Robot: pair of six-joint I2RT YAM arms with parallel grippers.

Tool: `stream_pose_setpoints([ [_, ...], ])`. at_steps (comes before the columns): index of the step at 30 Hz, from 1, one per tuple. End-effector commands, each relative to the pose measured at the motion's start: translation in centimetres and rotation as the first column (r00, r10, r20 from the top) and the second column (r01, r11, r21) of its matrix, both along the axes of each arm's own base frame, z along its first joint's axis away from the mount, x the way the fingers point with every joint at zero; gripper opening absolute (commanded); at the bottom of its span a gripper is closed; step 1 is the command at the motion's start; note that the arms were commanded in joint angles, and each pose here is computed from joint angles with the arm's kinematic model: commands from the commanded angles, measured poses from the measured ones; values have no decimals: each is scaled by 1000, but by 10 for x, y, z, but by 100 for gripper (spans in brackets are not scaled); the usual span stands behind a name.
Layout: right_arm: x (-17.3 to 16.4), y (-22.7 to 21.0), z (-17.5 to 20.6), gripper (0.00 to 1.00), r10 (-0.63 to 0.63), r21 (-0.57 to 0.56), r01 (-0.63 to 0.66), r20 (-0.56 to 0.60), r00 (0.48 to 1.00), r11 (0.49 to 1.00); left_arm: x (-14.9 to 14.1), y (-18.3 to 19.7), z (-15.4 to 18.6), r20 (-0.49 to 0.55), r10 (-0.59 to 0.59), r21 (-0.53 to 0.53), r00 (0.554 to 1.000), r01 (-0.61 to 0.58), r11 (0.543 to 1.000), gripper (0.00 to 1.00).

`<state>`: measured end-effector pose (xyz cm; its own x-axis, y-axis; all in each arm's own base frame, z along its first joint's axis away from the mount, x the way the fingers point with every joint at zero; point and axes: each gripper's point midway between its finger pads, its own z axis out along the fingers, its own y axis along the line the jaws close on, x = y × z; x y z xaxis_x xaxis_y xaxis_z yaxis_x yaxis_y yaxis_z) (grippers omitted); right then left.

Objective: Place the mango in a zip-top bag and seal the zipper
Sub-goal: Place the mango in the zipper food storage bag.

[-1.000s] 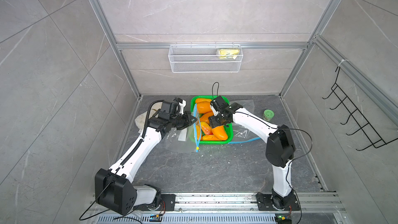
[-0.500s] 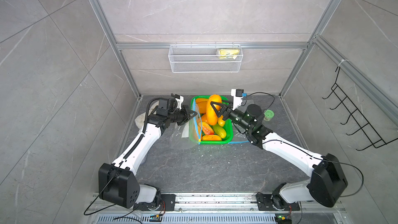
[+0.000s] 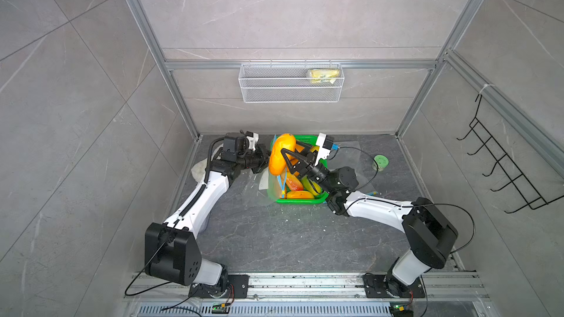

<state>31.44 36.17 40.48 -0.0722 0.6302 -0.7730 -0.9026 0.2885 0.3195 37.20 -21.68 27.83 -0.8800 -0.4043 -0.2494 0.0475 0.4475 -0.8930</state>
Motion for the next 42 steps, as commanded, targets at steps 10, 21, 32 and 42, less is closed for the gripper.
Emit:
stream_pose_setpoints([
  [10, 28, -4, -36, 0, -191, -35, 192, 17, 981, 981, -18, 14, 43, 80, 5, -119, 997, 5, 993, 0],
  [21, 29, 31, -37, 0, -173, -91, 190, 163, 971, 978, -18, 24, 59, 80, 37, -204, 996, -20, 979, 0],
  [32, 39, 61, -101, 10, -97, -222, 123, 123, 988, 967, -18, 50, 77, 91, 125, -267, 988, -97, 959, 0],
  [42, 50, 76, -122, 62, -90, -537, 82, 11, 996, 840, -15, 55, 67, 78, 148, -265, 986, -123, 956, 0],
])
